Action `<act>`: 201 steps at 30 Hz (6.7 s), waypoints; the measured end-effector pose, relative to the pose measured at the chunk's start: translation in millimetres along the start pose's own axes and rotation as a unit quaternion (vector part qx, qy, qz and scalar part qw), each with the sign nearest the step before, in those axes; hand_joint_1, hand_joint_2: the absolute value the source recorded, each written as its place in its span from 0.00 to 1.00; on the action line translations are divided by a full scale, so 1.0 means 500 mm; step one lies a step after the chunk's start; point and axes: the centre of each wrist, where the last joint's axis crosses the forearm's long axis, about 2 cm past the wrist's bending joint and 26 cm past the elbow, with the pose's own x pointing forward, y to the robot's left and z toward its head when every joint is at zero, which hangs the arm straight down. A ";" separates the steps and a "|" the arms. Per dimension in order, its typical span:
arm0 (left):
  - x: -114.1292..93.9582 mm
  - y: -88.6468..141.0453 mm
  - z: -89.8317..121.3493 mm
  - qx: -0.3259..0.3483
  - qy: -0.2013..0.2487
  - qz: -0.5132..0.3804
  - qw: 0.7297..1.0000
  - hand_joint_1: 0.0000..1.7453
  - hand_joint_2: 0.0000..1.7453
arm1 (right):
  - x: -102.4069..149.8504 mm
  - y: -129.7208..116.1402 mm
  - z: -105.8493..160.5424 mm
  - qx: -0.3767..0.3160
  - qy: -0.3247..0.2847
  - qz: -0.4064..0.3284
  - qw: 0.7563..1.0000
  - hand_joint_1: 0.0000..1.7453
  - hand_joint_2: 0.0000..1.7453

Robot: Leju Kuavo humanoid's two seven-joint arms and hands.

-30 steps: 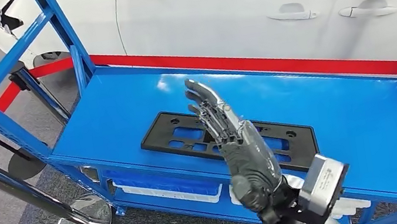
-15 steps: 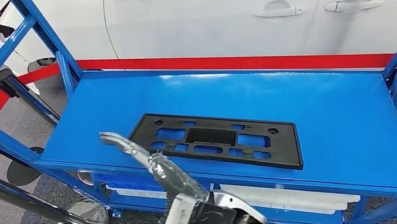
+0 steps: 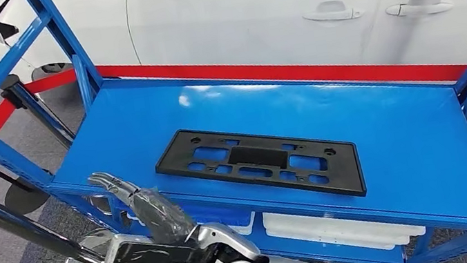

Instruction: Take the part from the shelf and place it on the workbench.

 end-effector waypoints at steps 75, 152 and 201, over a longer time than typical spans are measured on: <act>-0.016 -0.006 0.008 0.011 0.041 0.031 0.999 0.00 0.00 | -0.262 -0.208 0.101 0.058 0.428 0.503 0.748 1.00 1.00; -0.019 0.008 0.007 0.095 0.038 0.039 0.994 0.00 1.00 | 0.115 -0.186 0.290 -0.393 -0.163 0.006 0.905 1.00 1.00; -0.007 0.041 -0.006 0.093 0.012 0.020 0.995 0.00 1.00 | 0.113 -0.185 0.310 -0.386 -0.164 -0.044 0.907 1.00 1.00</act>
